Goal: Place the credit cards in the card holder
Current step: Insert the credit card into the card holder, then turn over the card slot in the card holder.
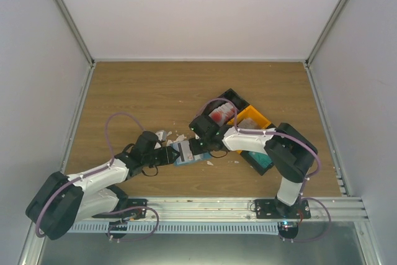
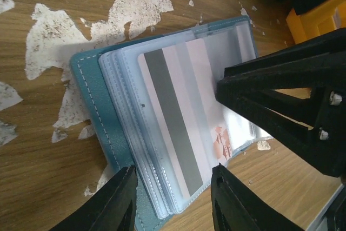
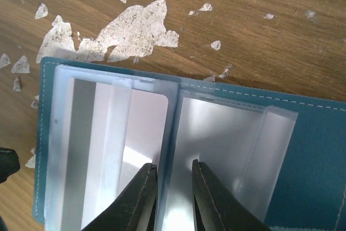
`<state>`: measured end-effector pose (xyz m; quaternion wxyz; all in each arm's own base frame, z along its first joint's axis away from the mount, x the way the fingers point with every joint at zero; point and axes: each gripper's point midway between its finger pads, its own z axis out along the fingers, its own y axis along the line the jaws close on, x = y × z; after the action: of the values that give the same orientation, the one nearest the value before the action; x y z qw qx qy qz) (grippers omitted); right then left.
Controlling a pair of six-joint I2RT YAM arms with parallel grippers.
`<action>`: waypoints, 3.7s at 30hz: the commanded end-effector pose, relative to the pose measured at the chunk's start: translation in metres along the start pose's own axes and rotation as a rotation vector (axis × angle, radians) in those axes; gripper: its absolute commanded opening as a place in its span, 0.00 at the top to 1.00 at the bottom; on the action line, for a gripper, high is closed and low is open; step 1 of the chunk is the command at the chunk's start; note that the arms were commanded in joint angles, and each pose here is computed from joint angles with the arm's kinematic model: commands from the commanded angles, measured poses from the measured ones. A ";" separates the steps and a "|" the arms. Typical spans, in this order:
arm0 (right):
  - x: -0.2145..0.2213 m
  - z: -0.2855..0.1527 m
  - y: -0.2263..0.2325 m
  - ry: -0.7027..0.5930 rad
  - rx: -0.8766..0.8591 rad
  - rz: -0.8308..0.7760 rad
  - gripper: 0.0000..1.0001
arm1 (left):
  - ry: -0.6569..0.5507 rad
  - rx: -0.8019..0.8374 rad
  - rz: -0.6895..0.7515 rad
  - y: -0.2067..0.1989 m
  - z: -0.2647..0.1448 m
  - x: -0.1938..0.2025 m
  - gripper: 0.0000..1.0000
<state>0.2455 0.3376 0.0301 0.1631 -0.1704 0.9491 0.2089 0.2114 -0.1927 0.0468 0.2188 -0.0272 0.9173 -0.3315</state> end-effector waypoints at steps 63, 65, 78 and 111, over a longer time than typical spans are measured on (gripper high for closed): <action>0.000 -0.009 0.020 -0.005 0.101 -0.181 0.74 | -0.047 0.045 -0.034 -0.013 -0.002 -0.016 0.58; 0.004 -0.005 0.026 0.012 0.075 -0.196 0.74 | -0.050 0.044 -0.036 -0.012 -0.002 -0.015 0.58; 0.030 0.026 0.009 0.120 0.133 -0.199 0.87 | -0.029 0.039 -0.043 -0.007 0.002 -0.009 0.57; 0.042 0.036 0.000 0.138 0.140 -0.183 0.98 | -0.011 0.142 -0.011 -0.025 0.003 -0.007 0.60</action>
<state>0.2342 0.3578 0.0192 0.1699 -0.2516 0.9422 0.1418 0.2130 -0.2030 0.0495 0.2059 -0.0378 0.9083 -0.3623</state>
